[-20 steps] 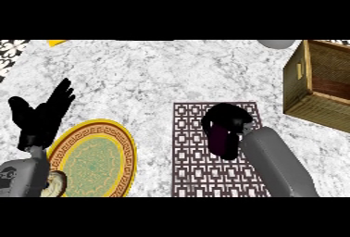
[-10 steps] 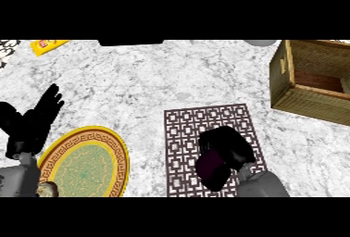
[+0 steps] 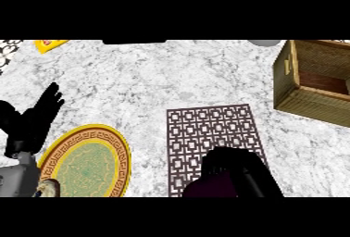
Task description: Pick the eggplant from the placemat and place it in the basket
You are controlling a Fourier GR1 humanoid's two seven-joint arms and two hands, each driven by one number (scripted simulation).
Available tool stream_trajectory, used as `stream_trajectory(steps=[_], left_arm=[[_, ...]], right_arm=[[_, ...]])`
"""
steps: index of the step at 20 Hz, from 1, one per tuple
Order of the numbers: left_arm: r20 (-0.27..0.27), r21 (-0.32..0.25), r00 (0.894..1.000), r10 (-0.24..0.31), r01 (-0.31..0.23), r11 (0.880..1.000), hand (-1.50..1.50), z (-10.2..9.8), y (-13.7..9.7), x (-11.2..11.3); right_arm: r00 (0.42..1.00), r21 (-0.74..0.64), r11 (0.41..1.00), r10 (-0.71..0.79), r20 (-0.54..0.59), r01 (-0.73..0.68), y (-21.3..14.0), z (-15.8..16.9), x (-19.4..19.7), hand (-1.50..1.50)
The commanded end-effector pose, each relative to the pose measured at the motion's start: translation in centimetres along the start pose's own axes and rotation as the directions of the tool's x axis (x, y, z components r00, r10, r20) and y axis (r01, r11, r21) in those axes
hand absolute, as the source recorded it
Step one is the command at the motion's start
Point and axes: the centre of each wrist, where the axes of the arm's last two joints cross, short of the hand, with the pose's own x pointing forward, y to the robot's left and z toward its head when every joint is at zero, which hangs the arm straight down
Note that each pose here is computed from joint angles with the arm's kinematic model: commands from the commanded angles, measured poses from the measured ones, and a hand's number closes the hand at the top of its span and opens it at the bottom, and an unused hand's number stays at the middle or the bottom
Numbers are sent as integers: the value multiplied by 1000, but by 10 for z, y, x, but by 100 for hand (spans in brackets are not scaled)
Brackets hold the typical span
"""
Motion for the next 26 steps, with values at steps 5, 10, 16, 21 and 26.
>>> stream_trajectory(steps=[5,10,16,21,26], left_arm=[[2,-36,1000,1,-1,999,0,1,-7,-1],[20,-44,1000,-1,2,999,0,-8,-6,15],[30,-52,999,-14,15,999,0,-7,-7,7],[25,-29,1000,-7,8,1000,0,-17,-7,3],[26,-52,1000,-9,10,999,0,-8,-20,13]], right_arm=[[999,-286,958,-46,-29,35,-60,70,73,150],[997,-377,925,23,-79,-51,-75,41,88,150],[994,-451,889,42,-105,-85,-105,14,114,150],[992,-527,843,47,-118,-103,-154,-23,116,150],[955,-570,776,138,-264,-270,-192,-40,118,150]])
